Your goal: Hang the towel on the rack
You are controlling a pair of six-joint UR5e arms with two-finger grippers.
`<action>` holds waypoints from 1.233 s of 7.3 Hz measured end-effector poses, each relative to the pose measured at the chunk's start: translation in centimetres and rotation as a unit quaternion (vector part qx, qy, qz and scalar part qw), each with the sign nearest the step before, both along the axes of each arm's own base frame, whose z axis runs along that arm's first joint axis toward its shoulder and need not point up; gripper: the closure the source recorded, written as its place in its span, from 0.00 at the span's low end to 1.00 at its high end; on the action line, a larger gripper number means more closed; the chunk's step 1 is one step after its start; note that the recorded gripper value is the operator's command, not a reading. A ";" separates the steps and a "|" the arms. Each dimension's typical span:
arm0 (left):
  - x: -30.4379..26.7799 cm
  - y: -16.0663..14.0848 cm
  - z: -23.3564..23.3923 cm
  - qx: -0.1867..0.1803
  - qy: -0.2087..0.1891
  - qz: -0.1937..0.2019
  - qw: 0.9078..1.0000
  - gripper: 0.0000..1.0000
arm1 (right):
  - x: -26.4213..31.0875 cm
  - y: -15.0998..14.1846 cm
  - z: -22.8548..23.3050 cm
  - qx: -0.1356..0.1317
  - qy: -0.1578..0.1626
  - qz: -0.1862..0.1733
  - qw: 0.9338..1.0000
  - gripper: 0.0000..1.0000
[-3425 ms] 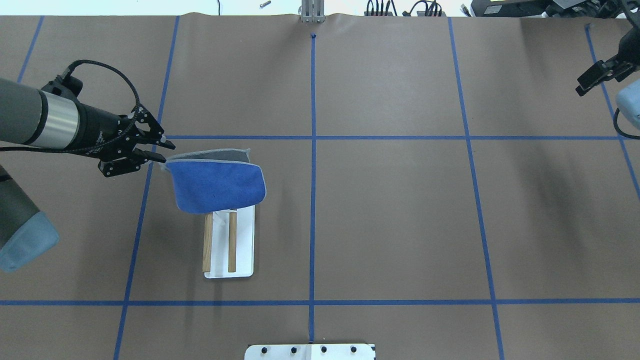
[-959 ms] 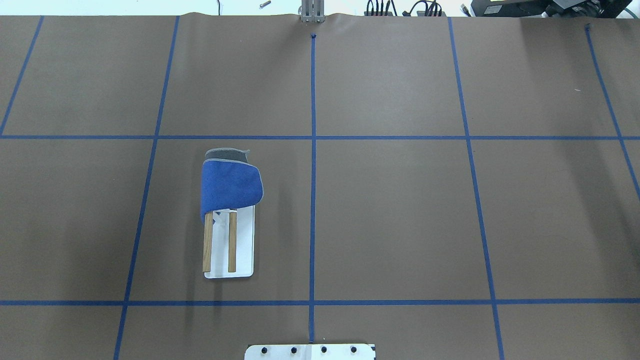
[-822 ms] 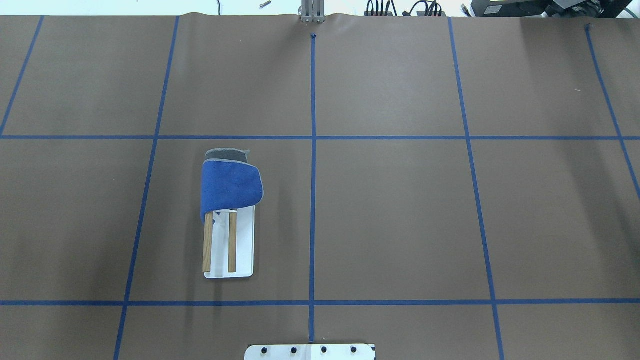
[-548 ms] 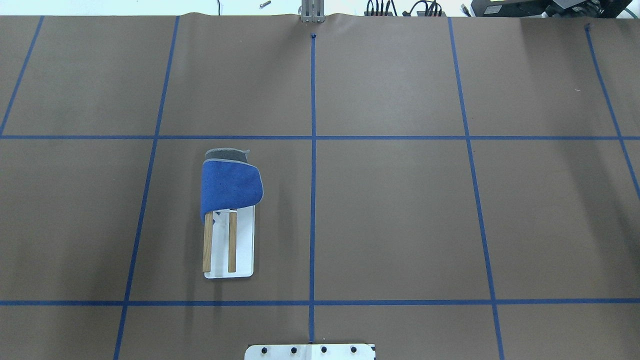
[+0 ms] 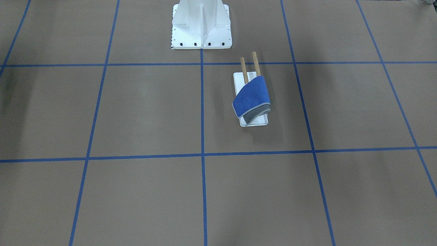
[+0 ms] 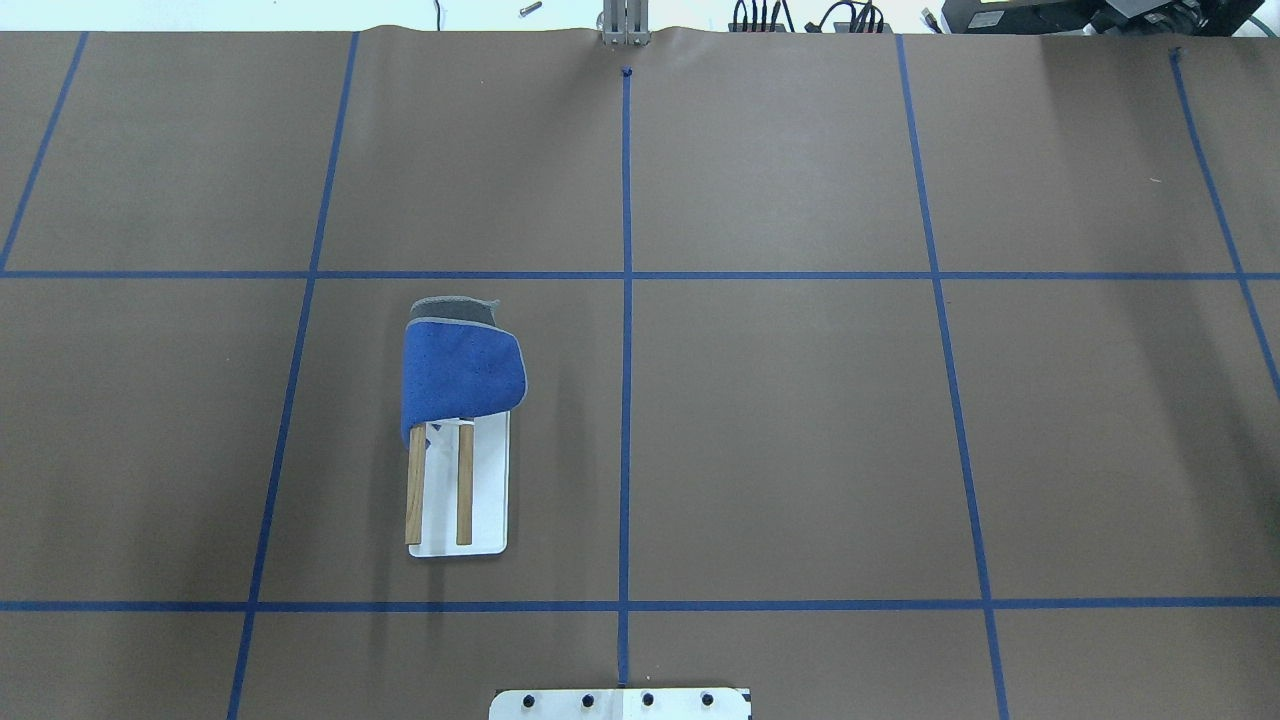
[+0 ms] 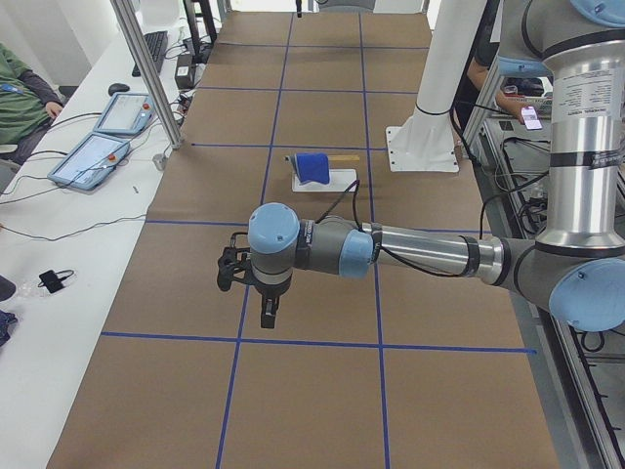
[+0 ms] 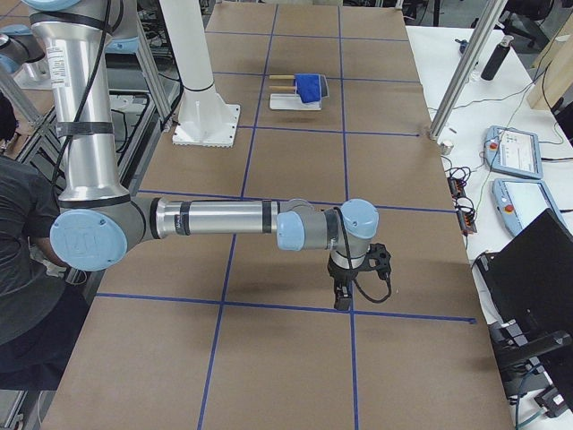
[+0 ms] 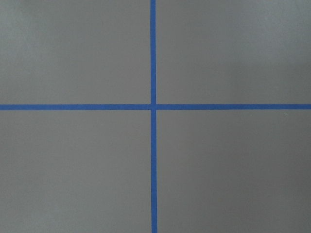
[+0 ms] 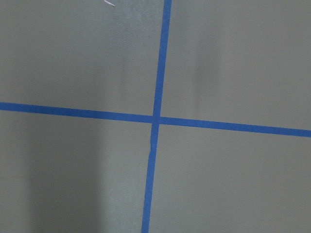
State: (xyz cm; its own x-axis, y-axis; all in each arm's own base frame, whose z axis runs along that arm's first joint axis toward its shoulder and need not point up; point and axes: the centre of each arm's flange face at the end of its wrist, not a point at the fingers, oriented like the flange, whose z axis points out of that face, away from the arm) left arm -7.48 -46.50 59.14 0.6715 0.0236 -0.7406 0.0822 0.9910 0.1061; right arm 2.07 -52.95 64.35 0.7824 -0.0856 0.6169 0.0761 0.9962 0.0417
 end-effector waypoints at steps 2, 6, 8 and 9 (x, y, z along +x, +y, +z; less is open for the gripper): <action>0.0 0.6 0.7 -0.005 -0.001 0.000 1.000 0.02 | 0.0 0.0 -0.1 0.001 -0.001 0.000 1.000 0.00; 0.0 1.0 1.1 -0.009 -0.001 -0.001 1.000 0.02 | 0.0 0.3 0.5 0.002 0.000 -0.001 1.000 0.00; 0.0 1.1 1.2 -0.012 -0.001 -0.002 1.000 0.02 | 0.0 0.3 0.7 0.004 0.000 -0.001 1.000 0.00; 0.0 1.1 1.3 -0.013 -0.001 -0.002 1.000 0.02 | 0.0 0.3 0.8 0.004 0.000 -0.001 1.000 0.00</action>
State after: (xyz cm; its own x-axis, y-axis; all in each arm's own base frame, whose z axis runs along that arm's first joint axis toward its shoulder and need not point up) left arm -7.46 -45.40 60.44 0.6724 0.0024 -0.7402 0.0856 0.9930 0.0809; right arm 2.04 -52.61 65.11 0.7819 -0.0915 0.6166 0.0774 0.9958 0.0497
